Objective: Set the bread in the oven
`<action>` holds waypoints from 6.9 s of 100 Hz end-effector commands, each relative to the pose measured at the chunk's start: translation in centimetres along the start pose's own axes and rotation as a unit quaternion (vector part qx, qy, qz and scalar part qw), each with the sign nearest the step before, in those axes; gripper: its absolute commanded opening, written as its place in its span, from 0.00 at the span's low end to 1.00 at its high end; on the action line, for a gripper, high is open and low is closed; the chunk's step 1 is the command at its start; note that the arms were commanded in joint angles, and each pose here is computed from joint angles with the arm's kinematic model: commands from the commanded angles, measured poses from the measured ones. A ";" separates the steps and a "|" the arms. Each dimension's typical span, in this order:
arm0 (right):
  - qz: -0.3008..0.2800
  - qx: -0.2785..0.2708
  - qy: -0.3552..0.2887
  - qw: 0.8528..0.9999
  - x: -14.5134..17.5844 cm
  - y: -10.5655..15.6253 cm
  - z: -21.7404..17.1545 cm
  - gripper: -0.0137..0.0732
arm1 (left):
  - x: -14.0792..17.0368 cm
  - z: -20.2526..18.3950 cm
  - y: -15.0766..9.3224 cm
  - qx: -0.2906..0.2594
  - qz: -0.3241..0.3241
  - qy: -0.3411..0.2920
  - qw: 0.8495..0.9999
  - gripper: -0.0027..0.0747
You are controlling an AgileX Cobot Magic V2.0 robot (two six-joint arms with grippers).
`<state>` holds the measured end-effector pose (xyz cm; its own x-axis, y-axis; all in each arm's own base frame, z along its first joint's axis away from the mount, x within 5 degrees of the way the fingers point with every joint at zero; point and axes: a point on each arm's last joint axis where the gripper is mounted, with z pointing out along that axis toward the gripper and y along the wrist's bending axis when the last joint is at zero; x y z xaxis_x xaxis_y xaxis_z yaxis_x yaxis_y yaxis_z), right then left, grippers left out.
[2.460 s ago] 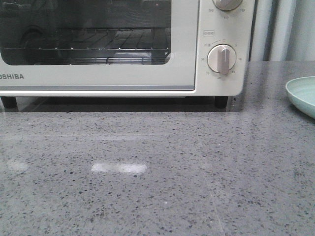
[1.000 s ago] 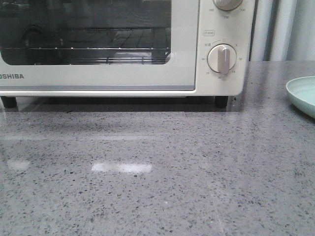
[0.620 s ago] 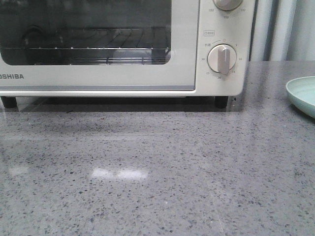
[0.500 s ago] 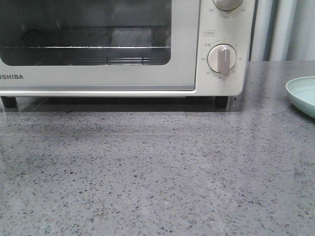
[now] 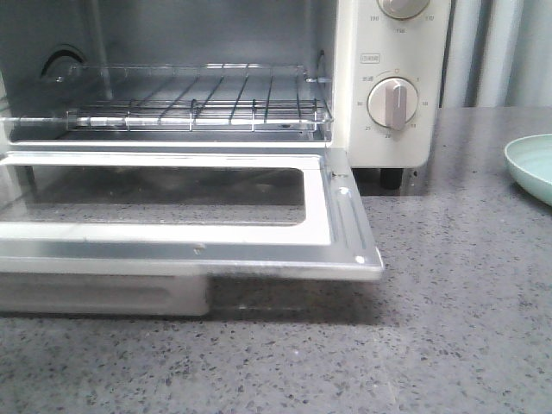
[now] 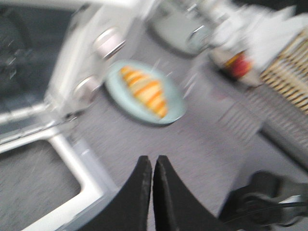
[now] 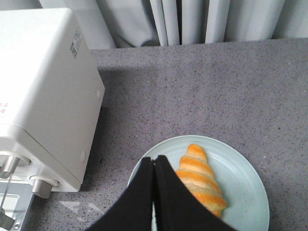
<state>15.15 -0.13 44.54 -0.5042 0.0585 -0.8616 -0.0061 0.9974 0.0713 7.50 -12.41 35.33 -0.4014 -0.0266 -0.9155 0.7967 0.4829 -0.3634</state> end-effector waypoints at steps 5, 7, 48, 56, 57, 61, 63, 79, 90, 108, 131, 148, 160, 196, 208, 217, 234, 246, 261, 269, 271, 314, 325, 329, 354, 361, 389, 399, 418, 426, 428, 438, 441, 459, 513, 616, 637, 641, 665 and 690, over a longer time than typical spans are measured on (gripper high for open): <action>-0.007 0.000 -0.019 1.000 -1.2 -0.1 0.5 0.08 | -3.2 -3.7 -1.4 0.021 0.024 -0.132 0.991 0.01; -0.008 0.000 -0.012 1.000 -1.2 -0.1 0.9 0.08 | -3.5 -4.2 -1.5 0.021 0.032 -0.146 0.989 0.01; -0.011 0.016 0.202 0.979 0.9 -1.4 9.9 0.77 | -5.5 -7.0 -2.1 -0.019 0.187 -0.226 0.956 0.01; -0.017 0.028 0.211 0.977 1.0 -1.8 11.0 0.84 | -5.5 -7.0 -2.1 -0.022 0.198 -0.226 0.954 0.01; -0.016 0.031 0.211 0.977 1.0 -1.8 11.1 0.84 | -5.5 -7.0 -2.1 -0.023 0.199 -0.226 0.953 0.01; -0.017 0.036 0.215 0.976 1.1 -2.0 11.6 0.82 | -5.5 -7.0 -2.1 -0.025 0.205 -0.226 0.952 0.01; -0.017 0.037 0.218 0.975 1.1 -2.0 11.9 0.81 | -5.5 -7.0 -2.1 -0.025 0.206 -0.226 0.952 0.01; -0.024 0.047 0.246 0.968 1.7 -2.5 13.8 0.74 | -5.6 -7.1 -1.8 -0.043 0.209 -0.229 0.950 0.01; -0.026 0.049 0.265 0.963 2.1 -2.7 15.0 0.73 | -5.8 -7.2 -1.3 -0.074 0.215 -0.235 0.945 0.01; -0.029 0.053 0.290 0.955 2.8 -3.0 16.7 0.73 | -6.3 -7.6 -0.4 -0.134 0.217 -0.250 0.934 0.01; -0.026 0.051 0.332 0.942 3.9 -3.2 18.7 0.73 | -6.6 -8.0 0.5 -0.192 0.217 -0.258 0.922 0.01; -0.025 0.050 0.353 0.934 4.5 -3.3 19.7 0.70 | -6.6 -8.2 0.5 -0.198 0.217 -0.261 0.919 0.01; -0.024 0.050 0.368 0.928 4.8 -3.3 19.8 0.58 | -6.8 -8.3 0.4 -0.200 0.226 -0.267 0.915 0.01; -0.014 0.034 0.350 0.936 4.0 -2.5 17.7 0.08 | -8.4 -10.0 0.4 -0.289 0.271 -0.258 0.881 0.01; -0.034 0.019 0.329 0.943 3.3 -0.9 15.6 0.08 | -8.7 -11.1 0.9 -0.375 0.280 -0.225 0.855 0.01; -0.062 -0.004 0.322 0.945 3.1 0.9 14.0 0.08 | -8.8 -11.8 1.3 -0.428 0.261 -0.220 0.837 0.01; -0.136 -0.033 0.335 0.932 3.5 3.9 10.8 0.08 | -8.8 -12.5 2.0 -0.486 0.226 -0.226 0.814 0.01; -0.186 -0.073 0.295 0.934 3.5 6.2 7.9 0.08 | -8.7 -12.8 2.1 -0.502 0.221 -0.227 0.805 0.01; -0.213 -0.126 0.256 0.934 3.8 8.4 4.4 0.08 | -8.8 -12.7 2.1 -0.498 0.215 -0.231 0.808 0.01; -0.232 -0.152 0.245 0.929 4.1 9.4 3.3 0.08 | -8.8 -12.7 2.1 -0.497 0.213 -0.232 0.808 0.01; -0.238 -0.159 0.243 0.927 4.2 9.7 3.0 0.08 | -8.8 -12.7 2.1 -0.497 0.212 -0.232 0.809 0.01; -0.368 -0.185 0.226 0.882 4.3 16.2 4.0 0.08 | -8.8 -12.7 2.0 -0.491 0.203 -0.239 0.813 0.01; -0.409 -0.176 0.200 0.873 3.6 18.8 4.8 0.08 | -8.8 -12.7 2.0 -0.490 0.202 -0.240 0.813 0.01; -0.421 -0.178 0.192 0.869 3.4 19.8 5.2 0.08 | -8.8 -12.7 2.0 -0.490 0.202 -0.240 0.813 0.01; -0.456 -0.165 0.145 0.863 1.9 23.7 8.1 0.08 | -8.8 -12.7 2.0 -0.490 0.202 -0.240 0.813 0.01; -0.461 -0.161 0.136 0.862 1.5 24.4 8.6 0.08 | -8.8 -12.7 2.0 -0.490 0.202 -0.240 0.813 0.01; -0.465 -0.162 0.095 0.865 0.4 26.0 9.5 0.08 | -8.7 -12.6 2.1 -0.490 0.201 -0.238 0.814 0.01; -0.467 -0.166 0.085 0.864 0.5 26.5 10.0 0.08 | -8.7 -12.6 2.1 -0.490 0.201 -0.238 0.814 0.01; -0.482 -0.151 0.075 0.860 0.7 27.1 11.1 0.08 | -8.7 -12.6 2.1 -0.490 0.201 -0.238 0.814 0.01; -0.486 -0.149 0.068 0.858 0.8 27.4 11.5 0.08 | -8.7 -12.6 2.1 -0.490 0.201 -0.238 0.814 0.01; -0.488 -0.149 0.066 0.858 0.8 27.5 11.6 0.08 | -8.7 -12.6 2.1 -0.490 0.201 -0.238 0.814 0.01; -0.496 -0.142 0.056 0.855 0.9 27.8 12.1 0.08 | -8.7 -12.6 2.1 -0.490 0.201 -0.238 0.814 0.01; -0.498 -0.141 0.056 0.854 1.0 27.9 12.3 0.08 | -8.7 -12.6 2.1 -0.490 0.201 -0.238 0.814 0.01; -0.501 -0.142 0.050 0.852 1.1 28.2 12.5 0.13 | -8.7 -12.6 2.1 -0.490 0.201 -0.238 0.814 0.01; -0.498 -0.142 0.031 0.855 0.7 28.4 12.5 0.68 | -8.7 -12.6 2.1 -0.491 0.201 -0.235 0.815 0.01; -0.512 -0.211 0.001 0.833 1.0 31.1 3.4 0.68 | 3.2 -12.9 0.5 -0.433 0.147 -0.313 0.832 0.01; -0.504 -0.197 0.028 0.840 1.0 30.1 2.9 0.67 | 6.3 -11.9 3.2 -0.444 0.125 -0.310 0.831 0.01; -0.503 -0.195 0.031 0.842 0.9 29.9 2.8 0.66 | 6.8 -11.6 3.8 -0.446 0.118 -0.302 0.834 0.01; -0.493 -0.185 0.041 0.849 -0.1 27.7 1.3 0.46 | 8.9 -10.8 5.8 -0.460 0.099 -0.281 0.837 0.01; -0.464 -0.196 0.010 0.864 -2.0 24.9 -1.3 0.18 | 9.6 -10.5 6.4 -0.462 0.091 -0.269 0.840 0.01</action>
<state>15.63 27.43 46.05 -0.1289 -0.7938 -0.5943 -0.7477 0.4715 -0.4676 4.66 -0.59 24.49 0.0273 -0.1276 -0.9915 0.0426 0.9911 -0.1263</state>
